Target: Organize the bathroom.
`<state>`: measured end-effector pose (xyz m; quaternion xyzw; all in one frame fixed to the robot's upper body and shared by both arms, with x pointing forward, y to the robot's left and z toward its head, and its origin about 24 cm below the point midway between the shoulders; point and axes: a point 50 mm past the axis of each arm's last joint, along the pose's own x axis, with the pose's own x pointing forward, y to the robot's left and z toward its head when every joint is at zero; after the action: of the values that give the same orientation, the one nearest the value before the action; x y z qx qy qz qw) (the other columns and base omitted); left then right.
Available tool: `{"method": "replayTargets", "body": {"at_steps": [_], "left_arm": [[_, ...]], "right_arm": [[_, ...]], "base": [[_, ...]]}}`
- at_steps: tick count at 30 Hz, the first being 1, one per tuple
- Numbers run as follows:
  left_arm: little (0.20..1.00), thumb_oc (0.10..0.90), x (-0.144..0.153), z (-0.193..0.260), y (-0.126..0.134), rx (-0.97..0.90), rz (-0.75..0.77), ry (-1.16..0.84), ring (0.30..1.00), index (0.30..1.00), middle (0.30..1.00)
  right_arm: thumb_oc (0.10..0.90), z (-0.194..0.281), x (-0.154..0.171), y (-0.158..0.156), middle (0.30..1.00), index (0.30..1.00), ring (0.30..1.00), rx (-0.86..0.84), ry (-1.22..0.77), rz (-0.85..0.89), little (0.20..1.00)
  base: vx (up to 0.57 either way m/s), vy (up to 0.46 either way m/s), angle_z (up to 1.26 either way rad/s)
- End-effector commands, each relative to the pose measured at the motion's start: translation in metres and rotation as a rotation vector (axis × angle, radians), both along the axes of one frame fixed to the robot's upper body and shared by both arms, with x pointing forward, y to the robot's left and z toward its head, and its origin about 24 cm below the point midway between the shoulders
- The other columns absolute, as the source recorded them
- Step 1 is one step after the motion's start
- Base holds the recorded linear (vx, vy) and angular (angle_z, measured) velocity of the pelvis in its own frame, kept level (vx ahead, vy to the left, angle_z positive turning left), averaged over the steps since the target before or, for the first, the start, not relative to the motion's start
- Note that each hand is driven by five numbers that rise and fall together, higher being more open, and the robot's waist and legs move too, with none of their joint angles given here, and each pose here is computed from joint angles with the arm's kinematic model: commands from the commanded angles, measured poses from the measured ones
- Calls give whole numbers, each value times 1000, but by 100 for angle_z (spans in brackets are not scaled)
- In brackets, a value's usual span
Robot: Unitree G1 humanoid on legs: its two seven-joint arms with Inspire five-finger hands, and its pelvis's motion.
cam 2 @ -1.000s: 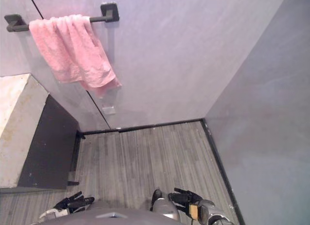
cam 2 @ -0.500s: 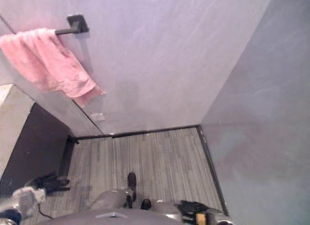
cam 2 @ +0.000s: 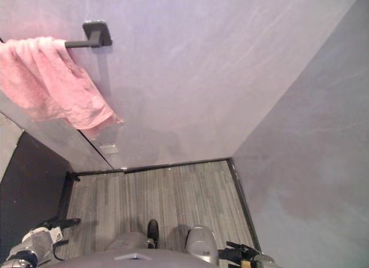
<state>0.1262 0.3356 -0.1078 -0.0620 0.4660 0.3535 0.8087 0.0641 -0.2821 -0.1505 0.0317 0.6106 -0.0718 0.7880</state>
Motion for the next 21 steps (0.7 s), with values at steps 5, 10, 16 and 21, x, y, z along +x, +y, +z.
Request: {"method": "replayTargets", "body": {"at_steps": [5,10,16,21], "left_arm": [[900,800,2,11,12,28,27,-113,900,900,900],[900,800,-1,1,0,-14,32,-72,900,900,900],[900,800,-12,-11,-13,-61,42,-25,900,900,900],[900,800,-23,-26,-31,-78,-4,67,900,900,900]], "right_arm": [[800,-10,-5,32,900,900,900,124,24,56,900],[800,-8,-2,26,900,900,900,101,8,49,900],[800,-8,0,25,900,900,900,93,-10,29,900],[800,-3,3,10,900,900,900,43,-7,23,900]], "base": [[16,-181,20],[82,0,32],[41,32,13],[150,344,22]]}}
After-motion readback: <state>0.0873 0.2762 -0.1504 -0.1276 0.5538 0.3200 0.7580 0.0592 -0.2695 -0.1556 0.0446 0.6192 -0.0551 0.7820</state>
